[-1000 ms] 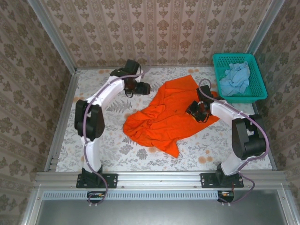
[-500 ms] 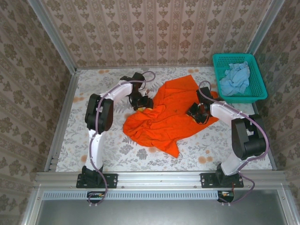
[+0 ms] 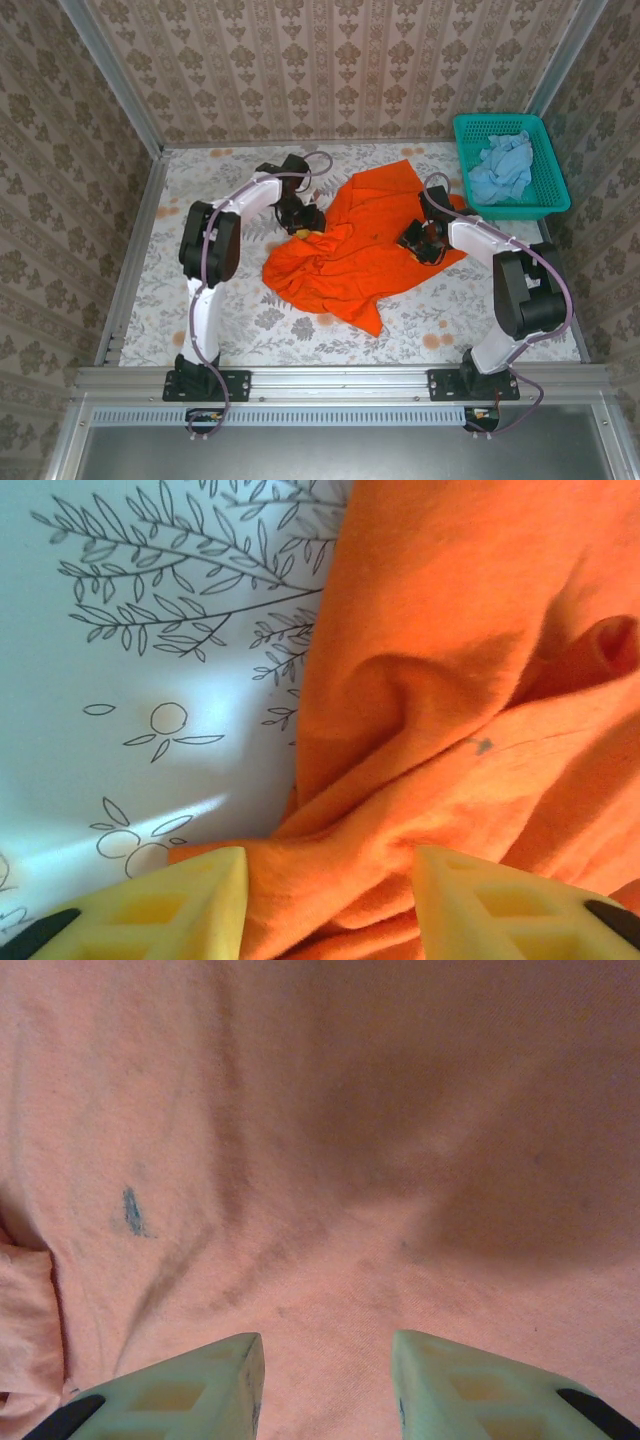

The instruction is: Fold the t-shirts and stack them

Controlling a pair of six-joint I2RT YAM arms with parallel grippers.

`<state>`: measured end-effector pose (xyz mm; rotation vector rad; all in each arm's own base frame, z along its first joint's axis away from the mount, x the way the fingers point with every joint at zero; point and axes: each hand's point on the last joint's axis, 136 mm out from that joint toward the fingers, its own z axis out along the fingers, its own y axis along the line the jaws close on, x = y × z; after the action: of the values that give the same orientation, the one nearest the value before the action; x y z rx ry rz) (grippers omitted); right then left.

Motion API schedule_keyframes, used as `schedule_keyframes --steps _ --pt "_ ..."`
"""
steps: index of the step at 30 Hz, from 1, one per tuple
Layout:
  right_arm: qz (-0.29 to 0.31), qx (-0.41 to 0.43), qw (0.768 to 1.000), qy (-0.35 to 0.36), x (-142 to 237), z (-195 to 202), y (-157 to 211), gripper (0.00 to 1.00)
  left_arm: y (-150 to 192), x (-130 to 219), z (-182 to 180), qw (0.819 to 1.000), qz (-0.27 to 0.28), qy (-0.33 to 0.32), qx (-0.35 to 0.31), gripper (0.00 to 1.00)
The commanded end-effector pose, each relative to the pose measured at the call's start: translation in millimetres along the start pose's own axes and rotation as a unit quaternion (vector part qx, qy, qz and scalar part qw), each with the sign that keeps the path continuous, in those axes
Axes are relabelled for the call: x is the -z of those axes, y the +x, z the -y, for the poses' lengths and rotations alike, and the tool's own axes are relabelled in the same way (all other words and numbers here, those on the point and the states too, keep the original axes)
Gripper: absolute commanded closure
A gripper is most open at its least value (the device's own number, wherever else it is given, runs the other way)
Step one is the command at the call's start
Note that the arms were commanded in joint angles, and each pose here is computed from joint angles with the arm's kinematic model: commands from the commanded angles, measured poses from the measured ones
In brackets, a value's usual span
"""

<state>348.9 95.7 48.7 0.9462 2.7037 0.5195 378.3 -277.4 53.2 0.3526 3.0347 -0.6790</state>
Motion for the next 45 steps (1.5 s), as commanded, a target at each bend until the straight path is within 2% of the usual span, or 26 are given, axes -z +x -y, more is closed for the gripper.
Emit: schedule_keyframes --steps 1,9,10,13,17,18,25,30,34,39,45 --pt "-0.009 -0.006 1.000 0.001 -5.6 3.9 2.8 0.60 -2.2 21.6 15.4 0.999 0.030 0.004 -0.036 0.52" --pt "-0.012 -0.008 1.000 0.004 -8.8 6.7 4.7 0.60 3.9 10.9 16.5 0.999 0.010 0.010 -0.038 0.63" --pt "-0.013 -0.008 1.000 0.004 -9.0 6.9 4.8 0.60 4.5 9.9 14.1 0.999 0.008 0.005 -0.038 0.62" --pt "-0.013 -0.007 1.000 0.004 -9.1 6.8 4.7 0.60 6.1 8.3 5.6 0.999 0.004 -0.022 -0.044 0.45" --pt "-0.014 -0.007 1.000 0.004 -9.3 6.8 5.2 0.60 6.2 8.1 -5.5 0.997 0.004 -0.057 -0.052 0.40" --pt "-0.014 -0.007 1.000 0.004 -9.5 6.9 5.1 0.60 6.1 6.3 -5.4 0.997 0.002 -0.056 -0.054 0.41" --pt "-0.015 -0.006 1.000 0.003 -9.6 6.2 5.2 0.60 4.8 -3.4 1.1 0.998 -0.004 -0.034 -0.053 0.66" --pt "-0.016 -0.005 1.000 0.003 -8.8 5.7 4.6 0.61 7.7 -8.8 -1.0 0.998 -0.014 -0.036 -0.052 0.65" --pt "-0.017 -0.005 1.000 0.003 -9.2 5.8 5.0 0.62 8.1 -9.7 -1.6 0.998 -0.015 -0.036 -0.053 0.74" --pt "-0.019 -0.005 1.000 0.003 -10.0 6.0 5.8 0.64 6.8 -7.5 -0.5 0.998 -0.010 -0.038 -0.057 0.91" --pt "-0.018 -0.006 1.000 0.006 -11.5 9.0 5.8 0.66 0.8 6.1 2.9 0.995 0.012 -0.065 -0.079 0.98"
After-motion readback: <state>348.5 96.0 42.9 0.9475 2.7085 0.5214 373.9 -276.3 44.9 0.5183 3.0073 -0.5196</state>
